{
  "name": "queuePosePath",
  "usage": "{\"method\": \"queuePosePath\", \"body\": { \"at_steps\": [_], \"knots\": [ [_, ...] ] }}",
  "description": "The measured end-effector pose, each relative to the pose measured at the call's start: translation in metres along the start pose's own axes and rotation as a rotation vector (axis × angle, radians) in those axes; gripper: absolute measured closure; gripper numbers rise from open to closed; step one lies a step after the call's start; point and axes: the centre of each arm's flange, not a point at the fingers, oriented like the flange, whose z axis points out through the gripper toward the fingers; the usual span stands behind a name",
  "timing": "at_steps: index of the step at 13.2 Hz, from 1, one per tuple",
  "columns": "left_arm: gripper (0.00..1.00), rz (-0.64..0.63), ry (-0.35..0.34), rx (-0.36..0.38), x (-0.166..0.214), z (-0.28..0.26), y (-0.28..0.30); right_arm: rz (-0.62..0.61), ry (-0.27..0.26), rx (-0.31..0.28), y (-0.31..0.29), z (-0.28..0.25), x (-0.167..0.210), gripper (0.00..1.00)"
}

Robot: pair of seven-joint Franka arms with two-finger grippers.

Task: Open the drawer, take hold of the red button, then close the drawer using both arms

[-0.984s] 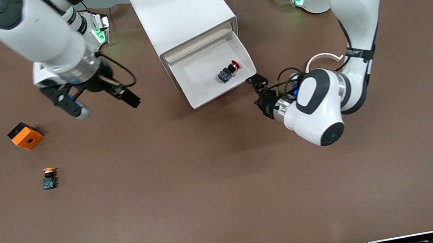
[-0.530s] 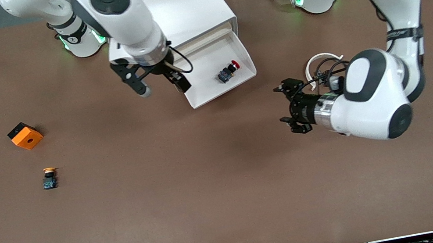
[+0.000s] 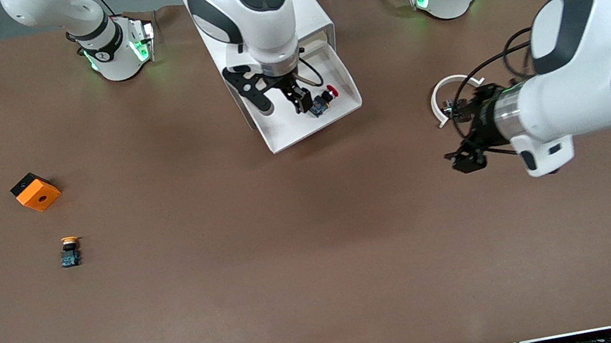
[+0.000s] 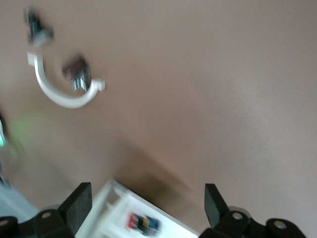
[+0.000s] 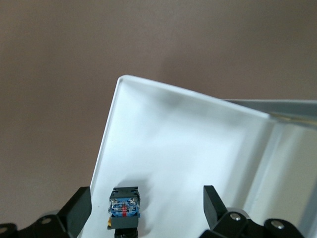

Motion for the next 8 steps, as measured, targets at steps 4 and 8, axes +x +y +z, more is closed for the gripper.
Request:
{"method": "queuePosePath", "body": {
  "at_steps": [4,8],
  "knots": [
    [0.0,0.419,0.11,0.056,0.007,-0.024,-0.024,-0.01,0.024,-0.023,-0.026,0.04,-0.015,0.0],
    [0.0,0.646,0.163,0.018,0.016,0.005,-0.019,-0.023,0.033,-0.03,-0.034,0.056,-0.026,0.0]
  ]
}}
